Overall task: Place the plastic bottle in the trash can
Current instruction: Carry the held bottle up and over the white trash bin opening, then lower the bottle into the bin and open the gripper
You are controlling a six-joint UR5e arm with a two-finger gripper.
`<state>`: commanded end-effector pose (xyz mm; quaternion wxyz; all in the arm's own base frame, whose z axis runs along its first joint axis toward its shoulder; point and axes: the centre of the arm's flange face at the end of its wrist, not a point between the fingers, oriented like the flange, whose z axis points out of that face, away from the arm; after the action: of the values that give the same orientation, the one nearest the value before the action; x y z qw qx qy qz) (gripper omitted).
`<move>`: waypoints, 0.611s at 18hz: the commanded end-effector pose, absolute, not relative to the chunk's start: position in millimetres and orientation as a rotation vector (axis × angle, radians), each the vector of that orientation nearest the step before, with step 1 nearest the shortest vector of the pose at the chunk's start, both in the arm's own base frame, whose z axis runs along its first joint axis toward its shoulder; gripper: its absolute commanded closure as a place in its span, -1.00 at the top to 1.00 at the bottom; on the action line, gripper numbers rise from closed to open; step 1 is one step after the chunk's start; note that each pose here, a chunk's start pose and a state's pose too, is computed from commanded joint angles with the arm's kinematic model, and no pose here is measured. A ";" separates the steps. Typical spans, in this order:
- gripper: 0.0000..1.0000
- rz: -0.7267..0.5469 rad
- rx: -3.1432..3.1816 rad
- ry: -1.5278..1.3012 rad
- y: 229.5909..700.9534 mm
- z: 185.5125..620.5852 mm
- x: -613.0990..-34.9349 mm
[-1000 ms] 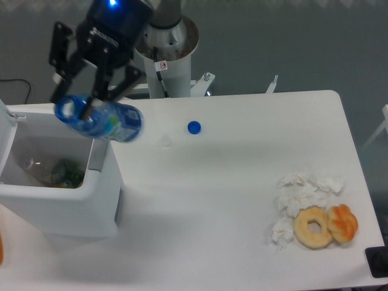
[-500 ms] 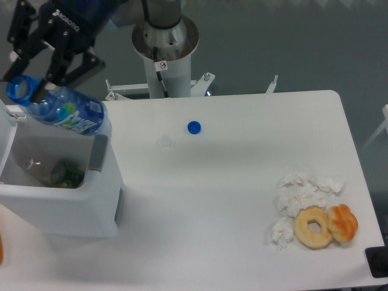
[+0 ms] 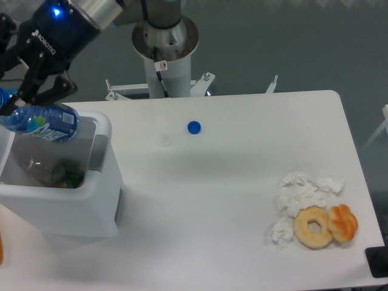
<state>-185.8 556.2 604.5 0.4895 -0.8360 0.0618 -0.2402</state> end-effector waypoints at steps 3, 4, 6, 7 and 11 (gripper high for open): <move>-0.91 -0.598 -2.041 0.140 561.8 593.7 -190.6; -0.91 -0.602 -2.043 0.143 565.3 589.3 -191.4; -0.91 -0.600 -2.040 0.151 569.5 584.0 -191.5; -0.91 -0.605 -2.042 0.155 571.8 580.8 -190.1; -0.90 -0.625 -2.053 0.153 576.5 567.1 -188.3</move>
<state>-188.3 576.5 567.1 0.4753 -0.8396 0.0624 -0.2556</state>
